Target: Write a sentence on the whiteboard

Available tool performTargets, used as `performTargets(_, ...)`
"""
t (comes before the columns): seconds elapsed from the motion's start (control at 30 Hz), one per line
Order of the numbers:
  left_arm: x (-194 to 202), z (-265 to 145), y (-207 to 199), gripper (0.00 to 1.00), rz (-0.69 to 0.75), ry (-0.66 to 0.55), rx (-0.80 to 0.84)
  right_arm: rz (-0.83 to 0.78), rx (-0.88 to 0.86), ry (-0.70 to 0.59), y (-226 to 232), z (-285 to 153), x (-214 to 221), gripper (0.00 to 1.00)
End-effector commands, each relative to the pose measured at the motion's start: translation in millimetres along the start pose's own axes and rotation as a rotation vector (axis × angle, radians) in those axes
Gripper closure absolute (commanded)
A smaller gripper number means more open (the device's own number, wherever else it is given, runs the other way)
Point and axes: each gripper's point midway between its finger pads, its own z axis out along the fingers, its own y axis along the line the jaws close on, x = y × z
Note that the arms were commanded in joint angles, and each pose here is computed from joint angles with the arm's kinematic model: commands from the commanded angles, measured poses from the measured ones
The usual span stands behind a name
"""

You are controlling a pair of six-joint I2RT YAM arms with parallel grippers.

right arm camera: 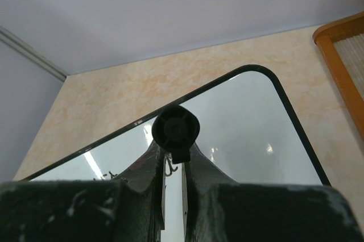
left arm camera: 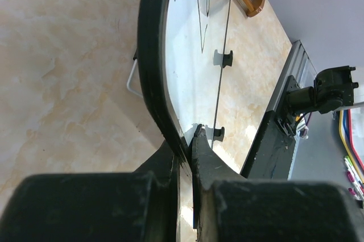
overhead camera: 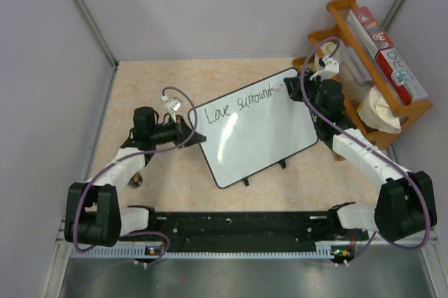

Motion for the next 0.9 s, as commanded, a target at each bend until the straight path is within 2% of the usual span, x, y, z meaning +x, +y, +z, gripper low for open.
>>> performTargets(0.0,13,4,34,1.00,0.213,0.030,-0.121,-0.001,0.038,-0.006,-12,-2,1,1.00)
performTargets(0.87,13,5,35,1.00,0.213,0.032,-0.121,0.018,0.026,0.031,-18,-9,14,1.00)
